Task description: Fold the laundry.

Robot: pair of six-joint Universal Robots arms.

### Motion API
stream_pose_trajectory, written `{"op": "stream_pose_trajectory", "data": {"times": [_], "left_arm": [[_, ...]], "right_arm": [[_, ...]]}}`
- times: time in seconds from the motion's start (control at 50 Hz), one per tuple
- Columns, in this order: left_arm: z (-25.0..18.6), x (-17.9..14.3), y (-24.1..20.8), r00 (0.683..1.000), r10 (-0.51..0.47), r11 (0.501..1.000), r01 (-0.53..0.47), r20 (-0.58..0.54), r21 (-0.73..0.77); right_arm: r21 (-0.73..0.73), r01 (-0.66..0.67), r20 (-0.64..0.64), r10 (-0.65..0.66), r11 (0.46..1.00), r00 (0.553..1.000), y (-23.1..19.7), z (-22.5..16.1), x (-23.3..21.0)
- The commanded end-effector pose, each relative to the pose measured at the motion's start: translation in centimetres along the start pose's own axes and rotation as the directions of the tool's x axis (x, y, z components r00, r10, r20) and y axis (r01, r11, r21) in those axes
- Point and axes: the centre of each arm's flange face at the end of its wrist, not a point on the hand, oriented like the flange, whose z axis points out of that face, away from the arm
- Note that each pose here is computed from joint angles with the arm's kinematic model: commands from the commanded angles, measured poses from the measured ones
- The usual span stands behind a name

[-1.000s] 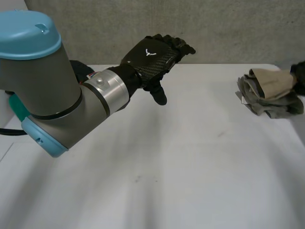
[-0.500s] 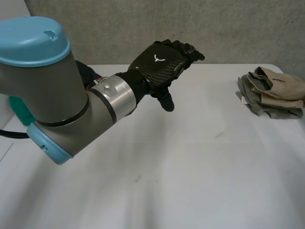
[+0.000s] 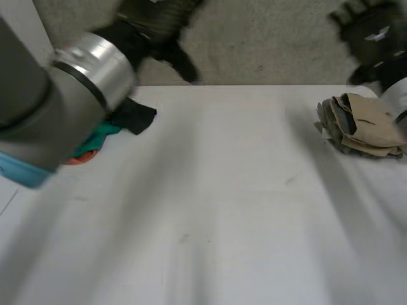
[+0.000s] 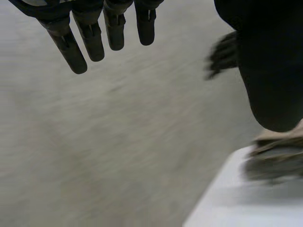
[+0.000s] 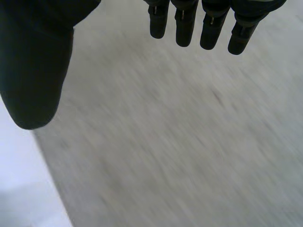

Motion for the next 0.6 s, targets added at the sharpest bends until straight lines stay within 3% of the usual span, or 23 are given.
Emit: {"op": "stream_pose_trajectory", "data": {"times": [0.02,0.12,0.22,0.36,0.6], "left_arm": [[-0.4,-13.7,6.7,0.927,0.158,0.976,-0.093,0.340,-0.199],[-1.0,-18.8,15.8,0.885,0.342,0.886,-0.192,0.316,-0.422],[-0.3,-20.6,23.2,0.878,0.437,0.825,-0.305,0.195,-0.476],[-0.5,-24.0,29.7,0.876,0.442,0.825,-0.313,0.191,-0.471],[-0.4,-24.6,34.6,0.871,0.450,0.825,-0.321,0.197,-0.464]], "right_arm": [[0.003,-0.067,0.280,0.064,0.998,0.958,-2.1,-5.5,-9.4],[-0.055,-0.005,0.377,0.026,0.998,0.926,-0.9,-8.7,-12.8],[-0.111,0.035,0.402,0.012,0.993,0.916,0.2,-10.2,-14.0],[-0.162,0.037,0.398,0.031,0.986,0.917,1.2,-10.8,-14.2],[-0.175,0.035,0.406,0.039,0.984,0.913,1.7,-10.9,-14.7]]}}
